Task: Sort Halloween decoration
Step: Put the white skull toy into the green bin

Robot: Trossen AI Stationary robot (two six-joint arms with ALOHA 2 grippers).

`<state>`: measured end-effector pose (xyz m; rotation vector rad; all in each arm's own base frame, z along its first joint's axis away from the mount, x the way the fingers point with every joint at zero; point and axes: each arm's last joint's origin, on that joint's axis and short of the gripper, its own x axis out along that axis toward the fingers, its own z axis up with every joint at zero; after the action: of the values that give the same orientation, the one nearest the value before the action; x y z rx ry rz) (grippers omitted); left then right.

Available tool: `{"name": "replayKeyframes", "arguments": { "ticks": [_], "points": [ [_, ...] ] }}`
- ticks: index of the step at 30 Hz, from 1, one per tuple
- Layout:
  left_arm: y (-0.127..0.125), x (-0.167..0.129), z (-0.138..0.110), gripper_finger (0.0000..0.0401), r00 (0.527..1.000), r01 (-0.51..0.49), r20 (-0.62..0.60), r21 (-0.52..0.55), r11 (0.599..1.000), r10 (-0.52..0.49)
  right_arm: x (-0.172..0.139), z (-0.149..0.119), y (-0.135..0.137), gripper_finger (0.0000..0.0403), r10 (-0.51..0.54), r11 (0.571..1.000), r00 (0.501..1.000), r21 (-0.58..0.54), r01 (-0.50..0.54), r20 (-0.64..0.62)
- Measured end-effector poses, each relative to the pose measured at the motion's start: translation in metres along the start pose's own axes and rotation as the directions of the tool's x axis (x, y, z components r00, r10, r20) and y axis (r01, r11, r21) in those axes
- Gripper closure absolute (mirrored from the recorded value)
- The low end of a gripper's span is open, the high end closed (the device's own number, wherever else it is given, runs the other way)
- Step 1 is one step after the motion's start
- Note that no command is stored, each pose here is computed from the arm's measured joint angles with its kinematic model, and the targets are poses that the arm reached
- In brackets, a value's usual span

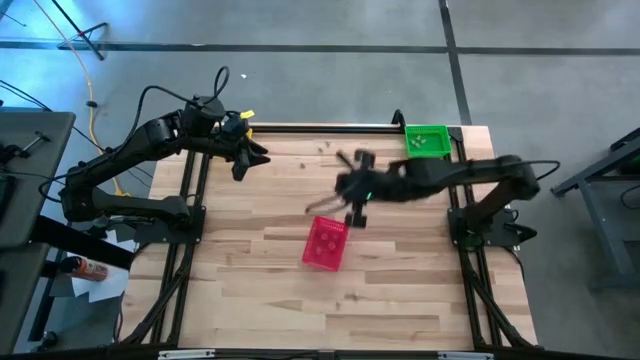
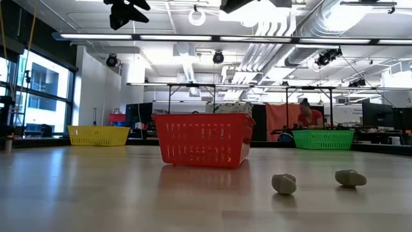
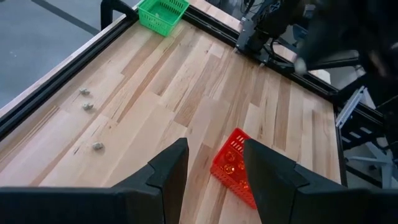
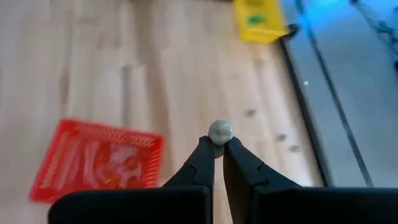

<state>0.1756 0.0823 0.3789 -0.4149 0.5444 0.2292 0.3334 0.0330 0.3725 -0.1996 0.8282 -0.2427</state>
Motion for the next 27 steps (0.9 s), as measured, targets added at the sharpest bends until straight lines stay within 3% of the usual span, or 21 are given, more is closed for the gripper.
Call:
{"name": "replayKeyframes", "arguments": {
  "ticks": [5,10,14,20,27],
  "points": [
    [-0.001,0.002,0.01,0.0254,0.996,-0.006,0.094,0.027,1.0,0.003,-0.019,0.002,-0.044,0.0395,-0.041,0.999,0.996,0.031,0.039,0.082],
    [-0.004,0.016,0.033,0.0254,0.962,0.015,0.269,0.12,0.993,-0.047,-0.023,0.0,-0.088,0.0395,0.002,0.999,0.988,0.037,-0.008,0.156],
    [-0.006,0.037,0.049,0.0254,0.927,0.007,0.361,0.243,0.97,-0.097,-0.021,-0.004,-0.12,0.0395,0.099,0.994,0.972,0.017,-0.105,0.213],
    [-0.009,0.07,0.053,0.0254,0.927,0.037,0.348,0.286,0.957,-0.14,-0.023,-0.004,-0.161,0.0395,0.235,0.968,0.888,-0.01,-0.251,0.395],
    [-0.014,0.097,0.053,0.0254,0.923,0.07,0.339,0.311,0.948,-0.18,-0.028,-0.001,-0.181,0.0395,0.246,0.959,0.821,-0.007,-0.283,0.516]
  ]
}}
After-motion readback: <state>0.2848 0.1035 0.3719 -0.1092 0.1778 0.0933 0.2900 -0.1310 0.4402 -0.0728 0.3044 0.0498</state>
